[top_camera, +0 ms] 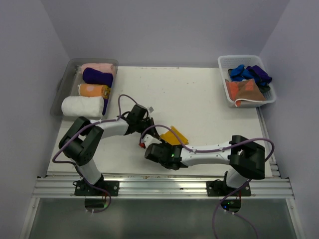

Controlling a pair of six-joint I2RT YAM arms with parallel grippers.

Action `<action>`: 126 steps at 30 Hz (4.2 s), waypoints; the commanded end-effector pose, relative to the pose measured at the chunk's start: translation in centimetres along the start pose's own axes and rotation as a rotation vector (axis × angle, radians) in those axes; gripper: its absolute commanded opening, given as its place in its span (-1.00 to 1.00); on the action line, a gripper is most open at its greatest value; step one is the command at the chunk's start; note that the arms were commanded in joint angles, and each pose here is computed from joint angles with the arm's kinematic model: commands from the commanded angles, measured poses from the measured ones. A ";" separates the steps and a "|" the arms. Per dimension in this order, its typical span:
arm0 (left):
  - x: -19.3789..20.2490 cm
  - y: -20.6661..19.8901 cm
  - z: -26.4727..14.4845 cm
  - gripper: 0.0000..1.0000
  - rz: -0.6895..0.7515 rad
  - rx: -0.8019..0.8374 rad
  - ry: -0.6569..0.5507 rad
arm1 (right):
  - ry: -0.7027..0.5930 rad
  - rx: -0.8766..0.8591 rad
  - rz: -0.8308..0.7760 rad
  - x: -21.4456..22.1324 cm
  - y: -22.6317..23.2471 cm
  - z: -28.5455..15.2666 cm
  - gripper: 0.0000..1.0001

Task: Roll the towels
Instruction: Roll the towel

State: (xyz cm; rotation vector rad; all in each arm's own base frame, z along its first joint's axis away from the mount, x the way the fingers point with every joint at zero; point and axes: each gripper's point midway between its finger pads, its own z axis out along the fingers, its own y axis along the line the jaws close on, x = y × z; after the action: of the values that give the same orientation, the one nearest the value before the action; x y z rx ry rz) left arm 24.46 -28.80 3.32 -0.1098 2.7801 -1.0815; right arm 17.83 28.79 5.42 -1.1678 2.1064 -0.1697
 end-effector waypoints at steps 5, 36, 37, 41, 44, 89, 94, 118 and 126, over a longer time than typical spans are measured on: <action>-0.7 -0.6 -0.3 -1.00 0.003 -0.007 -0.023 | -0.059 0.102 0.061 -1.4 -1.3 -0.3 -0.97; -0.7 -2.3 -5.1 0.52 0.075 0.174 -0.258 | -0.108 -0.820 0.921 -1.4 -0.9 0.4 -1.00; -0.7 -2.3 -5.1 0.54 0.079 0.179 -0.258 | -0.101 -0.849 0.934 -1.3 -0.7 0.3 -1.00; -0.7 -2.3 -4.5 0.54 0.085 0.180 -0.247 | -0.092 -0.907 1.001 -0.7 -0.8 0.4 -1.00; -0.7 -2.2 -3.9 0.51 0.085 0.181 -0.240 | -0.090 -0.945 1.048 -0.4 -1.2 0.5 -1.00; -1.4 -0.8 -0.4 -1.00 -0.038 -0.053 -0.115 | -0.135 0.087 0.338 -2.8 -6.6 -4.8 0.22; -1.5 -0.6 -0.5 -1.00 -0.036 -0.071 -0.118 | -0.163 0.078 0.170 -4.1 -3.1 -4.3 0.22; -1.6 -2.0 -1.6 -0.79 -0.029 -0.025 -0.139 | 0.043 0.091 0.249 4.6 0.0 3.7 -0.08; -3.3 -3.1 -5.4 -0.21 -0.017 0.029 -0.231 | -0.051 -0.072 0.393 2.1 0.2 3.4 -1.00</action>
State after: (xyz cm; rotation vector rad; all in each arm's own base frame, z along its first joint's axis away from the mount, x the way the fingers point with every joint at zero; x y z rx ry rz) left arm 25.86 -28.38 6.79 -0.2344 2.6571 -1.0229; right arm 19.99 27.17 2.47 -0.7884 2.1949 -0.0556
